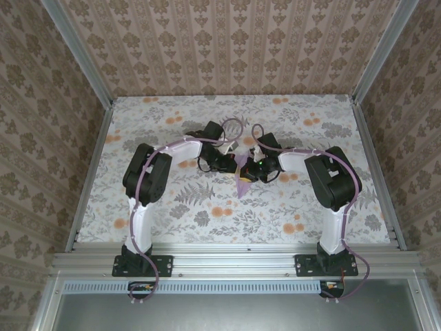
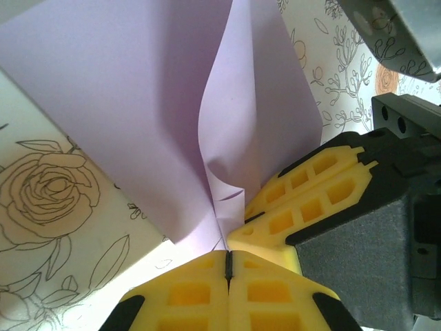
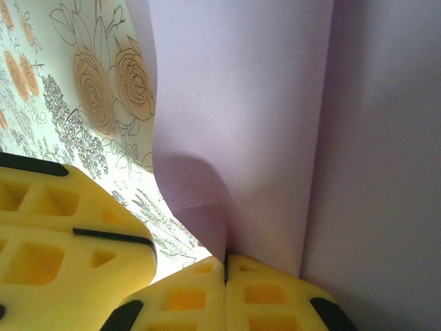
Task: Fold a paper plane with a square sheet of paper (pick it up from the middle)
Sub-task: Fourth fold the wing at the center of the table.
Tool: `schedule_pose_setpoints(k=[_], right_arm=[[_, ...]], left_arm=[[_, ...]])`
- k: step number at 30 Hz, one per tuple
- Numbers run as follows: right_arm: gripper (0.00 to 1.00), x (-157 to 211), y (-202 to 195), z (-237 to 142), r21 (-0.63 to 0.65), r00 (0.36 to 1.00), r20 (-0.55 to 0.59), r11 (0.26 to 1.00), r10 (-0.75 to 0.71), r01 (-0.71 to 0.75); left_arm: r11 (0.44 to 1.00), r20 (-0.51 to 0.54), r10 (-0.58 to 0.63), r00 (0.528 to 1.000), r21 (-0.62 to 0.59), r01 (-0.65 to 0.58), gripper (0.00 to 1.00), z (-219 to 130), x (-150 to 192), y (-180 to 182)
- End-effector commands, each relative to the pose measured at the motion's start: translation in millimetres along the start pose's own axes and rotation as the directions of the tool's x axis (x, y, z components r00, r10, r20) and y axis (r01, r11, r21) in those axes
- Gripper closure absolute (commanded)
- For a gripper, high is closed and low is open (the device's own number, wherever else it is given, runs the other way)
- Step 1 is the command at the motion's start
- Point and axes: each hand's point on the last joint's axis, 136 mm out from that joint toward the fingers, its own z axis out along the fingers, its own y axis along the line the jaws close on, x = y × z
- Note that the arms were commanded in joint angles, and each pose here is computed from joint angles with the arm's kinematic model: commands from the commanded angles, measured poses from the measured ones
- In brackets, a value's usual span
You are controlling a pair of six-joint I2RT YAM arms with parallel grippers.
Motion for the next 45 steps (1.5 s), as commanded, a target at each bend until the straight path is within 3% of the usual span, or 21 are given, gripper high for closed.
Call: schedule_pose_setpoints(k=[1, 30, 35, 45], right_arm=[[0.95, -0.4, 3.1, 1.6, -0.003, 1.000, -0.006, 1.000, -0.028, 0.028], [0.96, 0.8, 19.0, -0.6, -0.037, 0.997, 0.008, 0.996, -0.080, 0.080], [0.95, 0.8, 21.8, 0.7, -0.043, 0.996, 0.012, 0.995, -0.094, 0.094], [0.96, 8.1, -1.9, 2.0, 0.033, 0.999, 0.004, 0.998, -0.048, 0.048]], left_arm=[[1.000, -0.036, -0.027, 0.999, 0.010, 0.027, 0.99, 9.7, 4.9, 4.3], [0.999, -0.109, -0.033, 0.993, -0.029, 0.030, 1.00, 26.7, 33.3, 19.9], [0.997, -0.107, -0.027, 0.994, -0.075, 0.019, 1.00, 26.6, 33.8, 25.7], [0.998, -0.065, -0.005, 0.998, -0.056, 0.001, 1.00, 12.7, 18.3, 10.7]])
